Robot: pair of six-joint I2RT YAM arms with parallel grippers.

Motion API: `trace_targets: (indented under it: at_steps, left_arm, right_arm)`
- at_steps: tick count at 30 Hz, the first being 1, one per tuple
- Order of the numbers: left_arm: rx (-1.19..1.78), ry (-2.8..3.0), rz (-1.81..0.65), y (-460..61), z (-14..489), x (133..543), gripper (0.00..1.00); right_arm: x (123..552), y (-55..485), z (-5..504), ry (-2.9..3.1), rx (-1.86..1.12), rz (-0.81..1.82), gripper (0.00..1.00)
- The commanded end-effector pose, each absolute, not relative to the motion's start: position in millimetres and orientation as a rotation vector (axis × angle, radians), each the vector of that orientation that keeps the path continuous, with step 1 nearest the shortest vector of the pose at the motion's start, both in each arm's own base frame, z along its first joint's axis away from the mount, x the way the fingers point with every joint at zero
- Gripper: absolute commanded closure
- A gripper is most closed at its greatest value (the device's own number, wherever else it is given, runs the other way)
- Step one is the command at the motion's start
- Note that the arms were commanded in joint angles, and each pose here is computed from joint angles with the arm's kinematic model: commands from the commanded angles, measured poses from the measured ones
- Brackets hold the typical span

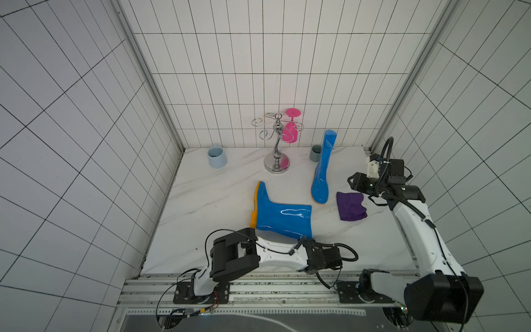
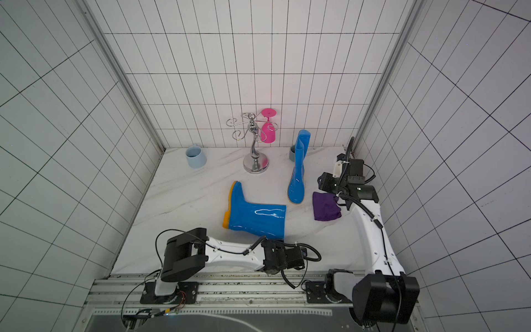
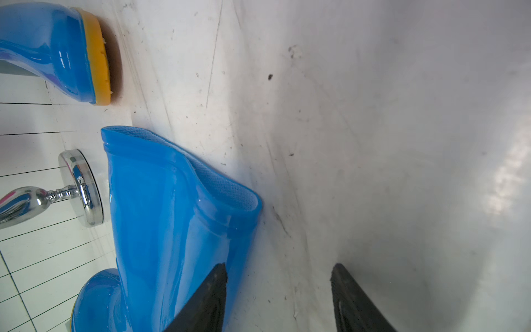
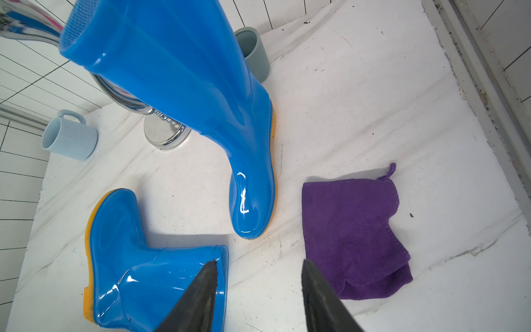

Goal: Wipe the rubber boots with a cloth
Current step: Adjust the rubber boot at the center of the board.

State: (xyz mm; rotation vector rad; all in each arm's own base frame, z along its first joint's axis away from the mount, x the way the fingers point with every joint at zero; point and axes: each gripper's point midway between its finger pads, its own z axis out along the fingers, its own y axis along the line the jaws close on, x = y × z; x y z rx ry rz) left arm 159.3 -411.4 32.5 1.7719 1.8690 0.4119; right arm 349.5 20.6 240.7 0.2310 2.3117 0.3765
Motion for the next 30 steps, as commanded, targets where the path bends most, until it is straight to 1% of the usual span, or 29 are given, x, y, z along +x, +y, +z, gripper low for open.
trace_targets:
  at_steps: [1,5,7,9,13,14,16,18,21,26,30]
  left_arm:
    - [1.782,1.846,0.427,-420,25,167,0.43]
    - [1.783,1.865,0.455,-417,14,176,0.46]
    - [1.779,1.883,0.48,-412,8,183,0.49]
    - [1.778,1.904,0.486,-409,3,188,0.58]
    - [1.726,1.944,0.487,-406,8,201,0.88]
    - [1.707,1.956,0.482,-406,12,204,0.93]
    - [1.653,1.983,0.451,-407,25,211,1.0]
    - [1.579,1.998,0.395,-412,45,218,1.0]
    - [1.437,2.022,0.262,-421,88,229,1.0]
    - [1.155,1.992,0.046,-427,182,253,1.0]
    - [1.005,1.916,-0.074,-428,244,264,1.0]
  right_arm:
    - [344,14,227,2.33,0.247,0.356,0.51]
    - [343,12,227,2.329,0.249,0.336,0.51]
    - [343,11,227,2.327,0.251,0.328,0.51]
    - [342,10,227,2.328,0.253,0.325,0.51]
    - [341,8,227,2.326,0.256,0.315,0.51]
    - [341,7,226,2.327,0.26,0.31,0.51]
    - [340,5,226,2.327,0.27,0.301,0.51]
    - [339,2,226,2.326,0.282,0.295,0.51]
    - [337,-4,228,2.318,0.312,0.281,0.51]
    - [336,-19,230,2.301,0.386,0.273,0.51]
    - [333,-27,230,2.288,0.43,0.289,0.52]
